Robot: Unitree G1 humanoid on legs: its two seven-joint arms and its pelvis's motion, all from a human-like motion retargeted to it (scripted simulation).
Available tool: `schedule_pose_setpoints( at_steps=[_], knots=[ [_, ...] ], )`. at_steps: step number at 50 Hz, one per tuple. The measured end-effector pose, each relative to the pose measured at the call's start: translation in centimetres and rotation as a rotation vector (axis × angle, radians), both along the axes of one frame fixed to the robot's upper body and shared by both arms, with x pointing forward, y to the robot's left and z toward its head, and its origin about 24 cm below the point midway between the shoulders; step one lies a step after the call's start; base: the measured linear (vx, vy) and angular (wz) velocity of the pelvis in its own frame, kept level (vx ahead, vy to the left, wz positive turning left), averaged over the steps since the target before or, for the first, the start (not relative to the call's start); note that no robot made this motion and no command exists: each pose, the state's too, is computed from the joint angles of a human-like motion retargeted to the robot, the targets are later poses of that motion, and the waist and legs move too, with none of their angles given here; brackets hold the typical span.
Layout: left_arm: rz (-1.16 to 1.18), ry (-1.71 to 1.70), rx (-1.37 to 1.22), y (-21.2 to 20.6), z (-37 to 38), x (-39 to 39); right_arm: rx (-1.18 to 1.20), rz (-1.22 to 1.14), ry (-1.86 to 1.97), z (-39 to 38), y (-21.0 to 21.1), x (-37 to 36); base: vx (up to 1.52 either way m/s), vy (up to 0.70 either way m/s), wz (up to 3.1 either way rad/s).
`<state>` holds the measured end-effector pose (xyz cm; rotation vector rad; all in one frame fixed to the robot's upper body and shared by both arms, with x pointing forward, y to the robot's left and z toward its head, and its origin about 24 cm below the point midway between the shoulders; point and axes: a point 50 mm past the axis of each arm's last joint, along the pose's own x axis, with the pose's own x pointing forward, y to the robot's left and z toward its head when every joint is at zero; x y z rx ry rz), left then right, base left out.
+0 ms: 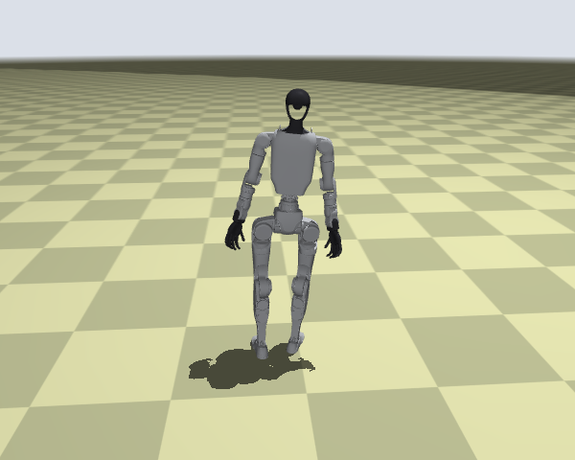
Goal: Upper body actions
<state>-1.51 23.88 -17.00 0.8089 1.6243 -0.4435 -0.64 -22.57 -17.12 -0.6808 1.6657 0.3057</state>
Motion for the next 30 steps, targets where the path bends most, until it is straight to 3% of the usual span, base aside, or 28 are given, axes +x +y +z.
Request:
schedule_pose_setpoints(
  at_steps=[17,30],
  knots=[
    [-0.023,0.159,-0.028,-1.4,0.3,-4.9,0.003,0.013,-0.142,0.0,0.7,4.8,0.08,-0.18,-0.03],
    [-0.018,0.276,-0.018,0.3,1.4,-8.1,0.001,0.046,-0.140,0.2,-0.1,5.4,0.34,-0.03,-0.03]
  ],
)
